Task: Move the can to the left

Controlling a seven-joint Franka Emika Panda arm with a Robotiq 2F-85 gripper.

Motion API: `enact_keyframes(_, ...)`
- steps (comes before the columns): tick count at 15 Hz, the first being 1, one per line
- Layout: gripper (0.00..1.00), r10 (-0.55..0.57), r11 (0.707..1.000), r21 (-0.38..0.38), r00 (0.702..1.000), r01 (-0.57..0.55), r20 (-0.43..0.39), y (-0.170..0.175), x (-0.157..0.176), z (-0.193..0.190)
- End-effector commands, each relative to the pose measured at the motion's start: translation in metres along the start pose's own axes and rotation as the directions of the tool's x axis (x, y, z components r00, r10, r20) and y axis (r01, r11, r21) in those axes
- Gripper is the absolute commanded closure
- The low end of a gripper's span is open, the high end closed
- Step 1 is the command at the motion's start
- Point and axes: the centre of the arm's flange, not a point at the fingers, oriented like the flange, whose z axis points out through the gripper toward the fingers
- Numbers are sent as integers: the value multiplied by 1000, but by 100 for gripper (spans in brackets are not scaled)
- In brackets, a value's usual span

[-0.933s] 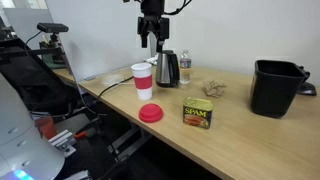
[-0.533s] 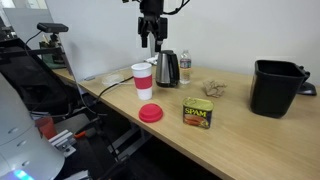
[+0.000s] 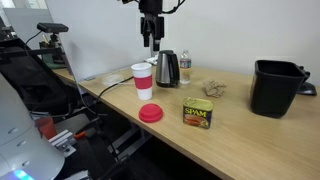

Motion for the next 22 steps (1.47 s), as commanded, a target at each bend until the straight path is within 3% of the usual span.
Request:
enact_keyframes(1, 0, 1, 1000, 0, 1000, -1, 0, 0, 0, 0)
enact_keyframes(6, 0, 2, 1000, 0, 1000, -2, -1, 0, 0, 0)
enact_keyframes(8, 0, 109, 994, -14, 994, -109, -31, 6, 9, 7)
enact_keyframes(11, 0, 296, 955, -9, 953, -297, -72, 31, 26, 21)
enact_keyframes(15, 0, 514, 854, -26, 850, -520, -112, 72, 40, 43)
enact_keyframes(22, 0, 768, 627, 7, 616, -779, -175, 115, 39, 71)
